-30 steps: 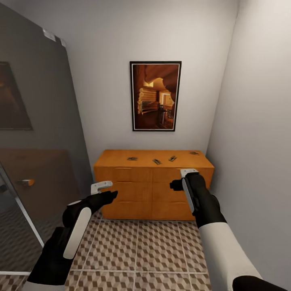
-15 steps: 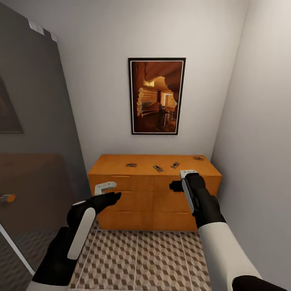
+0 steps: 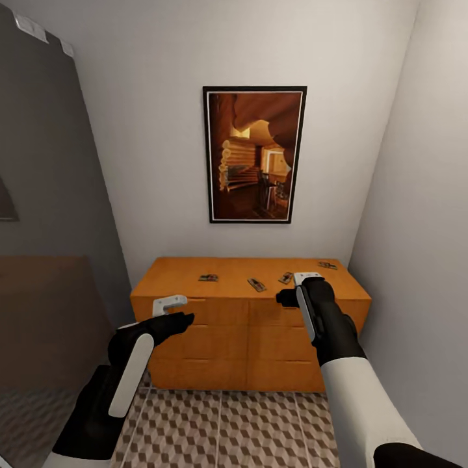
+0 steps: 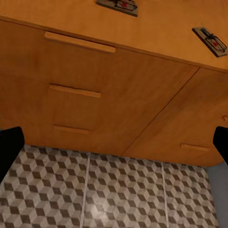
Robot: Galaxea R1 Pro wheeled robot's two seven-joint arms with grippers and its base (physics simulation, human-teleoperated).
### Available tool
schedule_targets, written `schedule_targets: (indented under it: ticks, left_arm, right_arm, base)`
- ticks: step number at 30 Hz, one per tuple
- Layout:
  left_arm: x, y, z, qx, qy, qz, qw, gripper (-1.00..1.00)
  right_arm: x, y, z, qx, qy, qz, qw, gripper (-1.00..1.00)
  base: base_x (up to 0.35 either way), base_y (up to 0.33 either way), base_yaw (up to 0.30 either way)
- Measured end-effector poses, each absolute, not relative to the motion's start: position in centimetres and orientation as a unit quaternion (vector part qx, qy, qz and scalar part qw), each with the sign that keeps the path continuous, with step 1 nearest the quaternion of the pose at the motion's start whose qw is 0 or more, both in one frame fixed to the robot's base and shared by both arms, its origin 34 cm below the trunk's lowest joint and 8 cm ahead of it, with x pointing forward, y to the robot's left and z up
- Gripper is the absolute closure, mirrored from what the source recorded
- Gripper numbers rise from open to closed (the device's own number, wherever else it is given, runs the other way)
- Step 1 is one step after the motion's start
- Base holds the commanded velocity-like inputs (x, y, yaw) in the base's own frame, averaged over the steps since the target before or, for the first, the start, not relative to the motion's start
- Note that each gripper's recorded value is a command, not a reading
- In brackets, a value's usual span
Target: Take the four mousetraps from the cabinet in the bathroom and place them on the bathroom floor. Make sure all four end up on the same floor surface, and ensure that at least two of them are either under or directly next to the same bathroom sink.
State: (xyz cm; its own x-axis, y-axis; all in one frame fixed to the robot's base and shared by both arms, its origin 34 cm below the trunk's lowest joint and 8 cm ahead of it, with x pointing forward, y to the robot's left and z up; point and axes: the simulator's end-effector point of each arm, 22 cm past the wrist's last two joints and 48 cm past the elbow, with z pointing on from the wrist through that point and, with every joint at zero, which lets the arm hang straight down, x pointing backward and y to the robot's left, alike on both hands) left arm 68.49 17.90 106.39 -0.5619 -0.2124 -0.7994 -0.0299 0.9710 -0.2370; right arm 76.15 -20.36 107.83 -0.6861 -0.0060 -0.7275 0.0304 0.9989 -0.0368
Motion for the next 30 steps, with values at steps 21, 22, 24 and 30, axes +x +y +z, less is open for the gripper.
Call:
schedule_targets:
  ticks: [21, 22, 24, 30]
  left_arm:
    - [72.8, 15.7, 115.8, -0.038, 0.857, -0.117, 0.500, -1.00]
    - [73.1, 15.8, 116.3, -0.038, 0.856, -0.116, 0.502, -1.00]
    - [73.8, 16.2, 117.5, -0.041, 0.853, -0.107, 0.508, -1.00]
    - [74.7, 18.5, 118.2, -0.068, 0.856, -0.062, 0.509, -1.00]
  right_arm:
    - [79.8, -23.3, 114.0, 0.053, 0.906, -0.048, 0.417, -1.00]
    - [80.1, -23.1, 113.9, 0.054, 0.908, -0.043, 0.412, -1.00]
    - [80.8, -22.4, 113.7, 0.054, 0.916, -0.025, 0.396, -1.00]
    - [81.1, -19.7, 111.7, 0.045, 0.936, 0.016, 0.350, -1.00]
  base:
    - [0.347, 0.000, 0.000]
    - [0.347, 0.000, 0.000]
    - [0.347, 0.000, 0.000]
    - [0.316, 0.000, 0.000]
